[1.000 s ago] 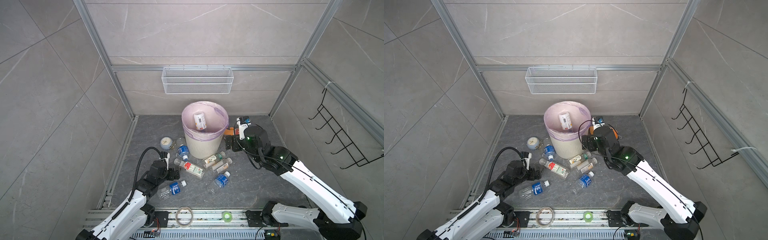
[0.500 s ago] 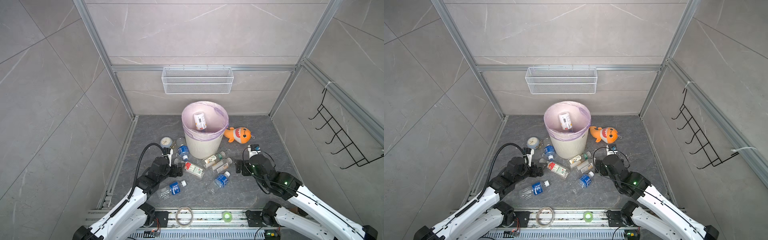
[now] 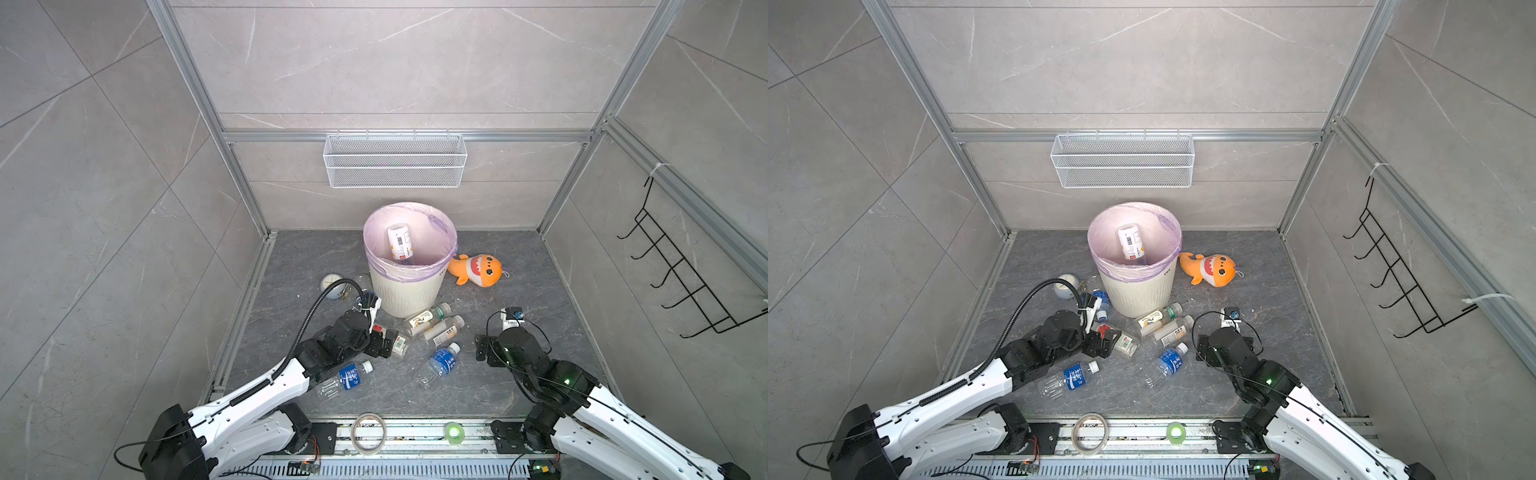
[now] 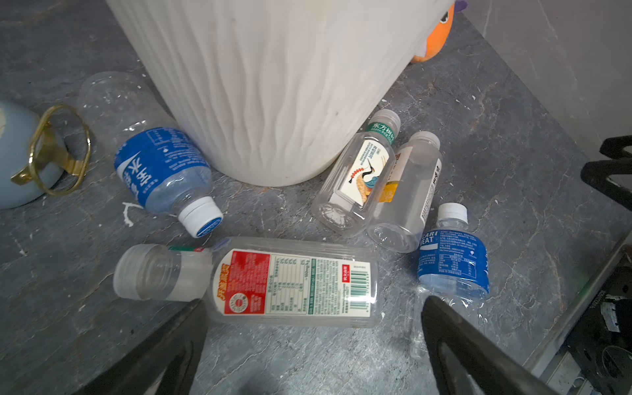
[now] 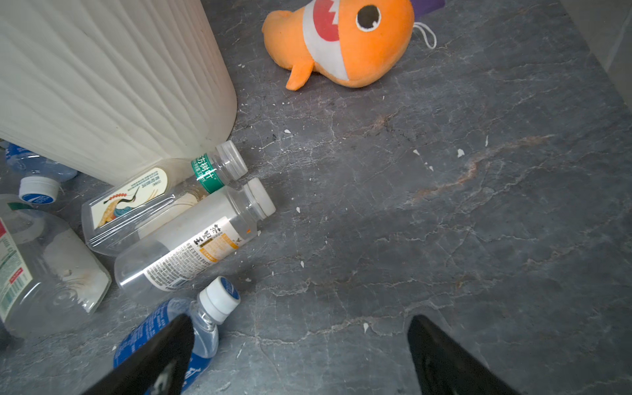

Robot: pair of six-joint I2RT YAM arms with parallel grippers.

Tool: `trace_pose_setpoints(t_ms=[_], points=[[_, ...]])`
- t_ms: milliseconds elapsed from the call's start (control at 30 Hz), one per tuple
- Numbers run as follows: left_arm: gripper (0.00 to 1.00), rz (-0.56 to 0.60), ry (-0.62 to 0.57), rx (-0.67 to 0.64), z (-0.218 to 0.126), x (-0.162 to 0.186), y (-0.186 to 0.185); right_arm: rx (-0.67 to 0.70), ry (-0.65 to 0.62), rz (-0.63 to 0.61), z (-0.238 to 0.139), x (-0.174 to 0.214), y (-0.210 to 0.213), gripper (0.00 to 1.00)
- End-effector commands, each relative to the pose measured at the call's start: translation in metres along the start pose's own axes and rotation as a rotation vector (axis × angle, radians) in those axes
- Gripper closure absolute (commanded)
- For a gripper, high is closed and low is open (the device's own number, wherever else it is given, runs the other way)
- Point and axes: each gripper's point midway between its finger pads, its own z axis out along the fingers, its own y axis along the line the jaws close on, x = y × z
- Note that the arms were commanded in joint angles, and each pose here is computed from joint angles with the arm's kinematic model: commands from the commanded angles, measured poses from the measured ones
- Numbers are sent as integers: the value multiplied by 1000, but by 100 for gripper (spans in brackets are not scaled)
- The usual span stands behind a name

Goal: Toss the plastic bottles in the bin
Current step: 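Lower the right gripper beside the bin while the left gripper reaches toward the bottles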

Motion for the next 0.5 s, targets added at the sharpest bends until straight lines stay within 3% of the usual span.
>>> trace_pose_setpoints(t_ms=[0,467], points=[[0,63,-42,-4,1,-18,-15,6,-10,17,9,0,1,0],[0,170,12,74,32,-8,-76,-93,33,58,25,2,7,0]])
